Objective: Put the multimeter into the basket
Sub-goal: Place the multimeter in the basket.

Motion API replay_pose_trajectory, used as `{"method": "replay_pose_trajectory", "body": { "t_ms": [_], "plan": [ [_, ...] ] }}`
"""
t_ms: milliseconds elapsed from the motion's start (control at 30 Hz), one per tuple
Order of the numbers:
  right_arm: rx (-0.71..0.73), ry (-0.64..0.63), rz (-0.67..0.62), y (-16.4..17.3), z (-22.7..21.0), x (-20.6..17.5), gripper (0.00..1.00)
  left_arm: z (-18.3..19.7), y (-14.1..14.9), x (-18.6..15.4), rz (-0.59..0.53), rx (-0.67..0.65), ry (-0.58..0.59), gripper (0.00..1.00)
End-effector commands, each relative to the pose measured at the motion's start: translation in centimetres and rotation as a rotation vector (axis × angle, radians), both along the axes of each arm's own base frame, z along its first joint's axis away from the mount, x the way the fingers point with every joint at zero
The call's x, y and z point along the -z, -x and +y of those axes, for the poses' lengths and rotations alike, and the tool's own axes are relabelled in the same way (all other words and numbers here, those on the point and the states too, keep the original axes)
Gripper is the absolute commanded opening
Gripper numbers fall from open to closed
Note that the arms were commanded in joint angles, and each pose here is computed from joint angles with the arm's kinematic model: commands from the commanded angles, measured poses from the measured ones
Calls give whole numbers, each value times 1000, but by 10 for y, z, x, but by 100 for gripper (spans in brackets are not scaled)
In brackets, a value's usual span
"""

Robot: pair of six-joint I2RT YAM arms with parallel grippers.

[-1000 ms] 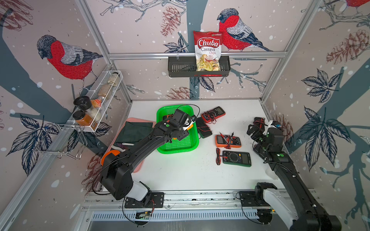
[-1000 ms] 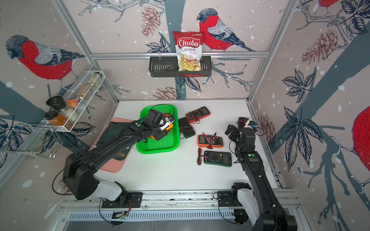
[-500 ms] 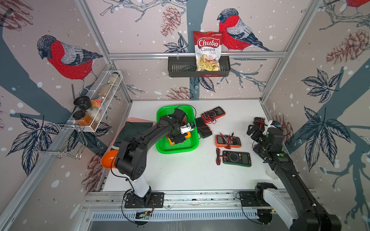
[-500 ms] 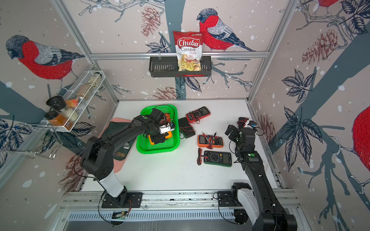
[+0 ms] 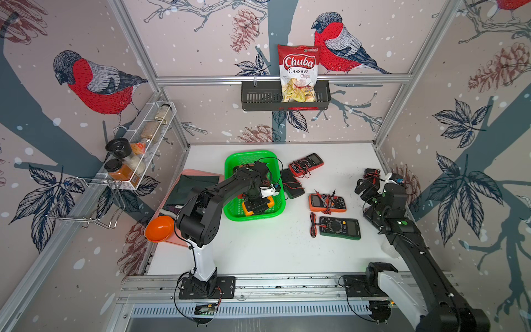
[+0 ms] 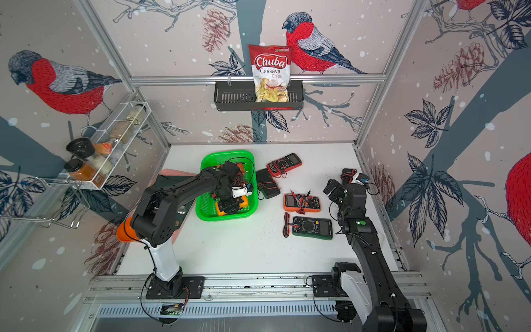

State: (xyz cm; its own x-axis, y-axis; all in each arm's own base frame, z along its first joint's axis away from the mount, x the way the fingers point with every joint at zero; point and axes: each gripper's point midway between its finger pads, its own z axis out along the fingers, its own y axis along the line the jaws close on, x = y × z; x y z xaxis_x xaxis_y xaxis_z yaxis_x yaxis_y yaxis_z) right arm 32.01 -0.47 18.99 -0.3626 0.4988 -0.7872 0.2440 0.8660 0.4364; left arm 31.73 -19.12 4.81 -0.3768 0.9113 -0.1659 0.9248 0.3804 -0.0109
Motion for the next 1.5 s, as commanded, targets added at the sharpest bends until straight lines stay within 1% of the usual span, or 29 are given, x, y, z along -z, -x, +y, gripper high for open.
{"method": "replay_pose_trajectory", "body": {
  "t_ms": [0, 100, 233, 267, 400, 533, 633, 800, 900, 967, 1033, 1133, 1200, 1233, 1300, 1333, 1367, 1467],
  "plan": [
    [11, -1, -11, -1, -2, -4, 100, -3, 4, 3, 31, -14, 14, 73],
    [10, -2, -12, 0, -1, -4, 100, -2, 4, 8, 39, -17, 9, 75],
    [2, 0, -7, 0, 0, -3, 100, -2, 3, 8, 34, -23, 10, 94],
    [-3, 1, -5, 0, 0, -3, 100, -3, 3, 5, 29, -23, 17, 97],
    [-10, -1, 16, 0, 2, 3, 100, -8, 1, -12, -5, -23, 59, 97],
    [-15, -3, 32, 2, 2, 8, 100, -10, -4, -37, -87, -38, 102, 97],
    [-22, -5, 45, 3, 4, 13, 100, -8, -11, -58, -186, -69, 122, 97],
    [-54, -34, 79, 2, 11, 26, 100, -1, -28, -97, -389, -169, 163, 97],
    [-96, -67, 96, -1, 20, 34, 100, 3, -38, -125, -530, -237, 230, 97],
    [-125, -94, 107, -3, 27, 38, 100, 2, -40, -150, -620, -279, 315, 98],
    [-146, -118, 120, -6, 32, 43, 100, -2, -38, -169, -668, -313, 407, 98],
    [-180, -153, 138, -10, 40, 49, 100, -8, -34, -196, -704, -374, 558, 98],
    [-203, -177, 150, -14, 45, 55, 100, -15, -30, -212, -689, -422, 676, 98],
    [-216, -189, 157, -16, 48, 57, 100, -21, -27, -223, -681, -426, 743, 98],
    [-234, -204, 177, -20, 51, 62, 100, -28, -21, -227, -659, -443, 820, 97],
    [-237, -207, 188, -22, 52, 64, 100, -32, -18, -230, -663, -448, 838, 97],
    [-238, -207, 200, -25, 52, 67, 100, -36, -16, -230, -674, -451, 833, 97],
    [-240, -207, 224, -32, 53, 74, 100, -52, -11, -224, -722, -438, 767, 97]
  ]
}}
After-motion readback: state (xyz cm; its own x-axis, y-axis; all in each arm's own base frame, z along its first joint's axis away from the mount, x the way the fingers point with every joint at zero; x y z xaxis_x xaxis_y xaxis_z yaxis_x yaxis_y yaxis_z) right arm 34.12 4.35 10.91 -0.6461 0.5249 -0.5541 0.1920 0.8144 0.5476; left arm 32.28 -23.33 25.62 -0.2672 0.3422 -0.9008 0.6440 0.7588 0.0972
